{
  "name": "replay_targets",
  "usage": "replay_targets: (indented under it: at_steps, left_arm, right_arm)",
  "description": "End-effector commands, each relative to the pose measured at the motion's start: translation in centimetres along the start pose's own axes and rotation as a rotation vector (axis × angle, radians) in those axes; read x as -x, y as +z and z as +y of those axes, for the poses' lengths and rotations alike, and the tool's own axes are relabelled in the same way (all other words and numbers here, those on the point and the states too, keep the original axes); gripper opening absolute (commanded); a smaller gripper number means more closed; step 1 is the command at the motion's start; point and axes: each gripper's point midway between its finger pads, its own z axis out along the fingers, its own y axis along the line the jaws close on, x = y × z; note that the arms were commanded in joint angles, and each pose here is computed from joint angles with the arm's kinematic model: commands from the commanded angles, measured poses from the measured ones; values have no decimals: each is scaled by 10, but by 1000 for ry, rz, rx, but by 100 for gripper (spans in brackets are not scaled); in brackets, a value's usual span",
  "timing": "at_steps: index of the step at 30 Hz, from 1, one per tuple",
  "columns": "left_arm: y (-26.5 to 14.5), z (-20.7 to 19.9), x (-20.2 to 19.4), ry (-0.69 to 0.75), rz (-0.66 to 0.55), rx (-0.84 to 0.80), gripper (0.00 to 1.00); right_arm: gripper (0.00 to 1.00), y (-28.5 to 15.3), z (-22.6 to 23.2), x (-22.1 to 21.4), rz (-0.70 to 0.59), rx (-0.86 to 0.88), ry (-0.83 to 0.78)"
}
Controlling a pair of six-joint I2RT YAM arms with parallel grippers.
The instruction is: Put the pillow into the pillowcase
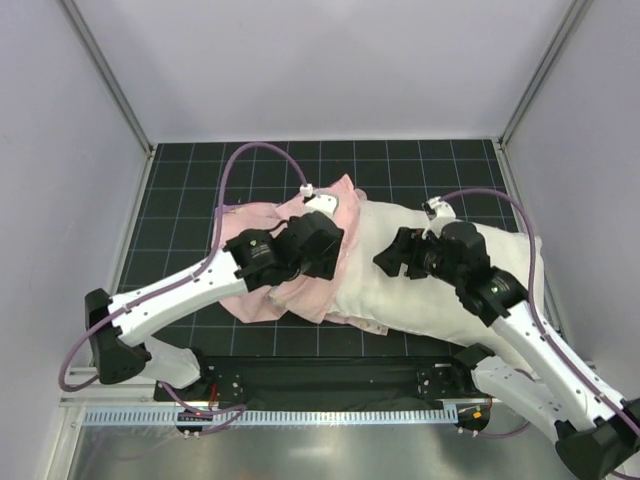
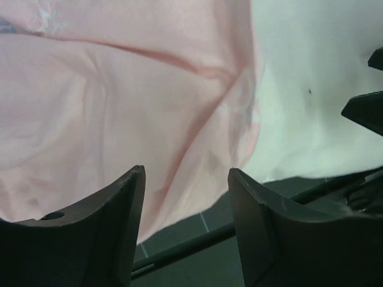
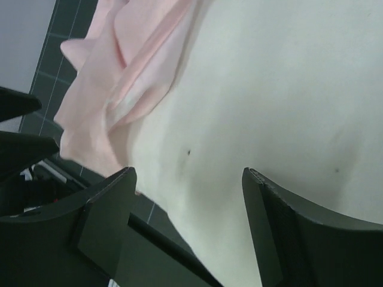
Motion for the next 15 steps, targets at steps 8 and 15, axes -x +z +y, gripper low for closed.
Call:
replay_targets:
  at_steps: [8, 15]
  left_arm:
    - [-59, -22, -71, 74, 3, -61, 69]
    - [-14, -22, -128, 59, 49, -5, 73]
  right_arm:
    - [88, -26, 31, -78, 193, 144, -161]
    - [78, 17, -3, -85, 212, -151, -197]
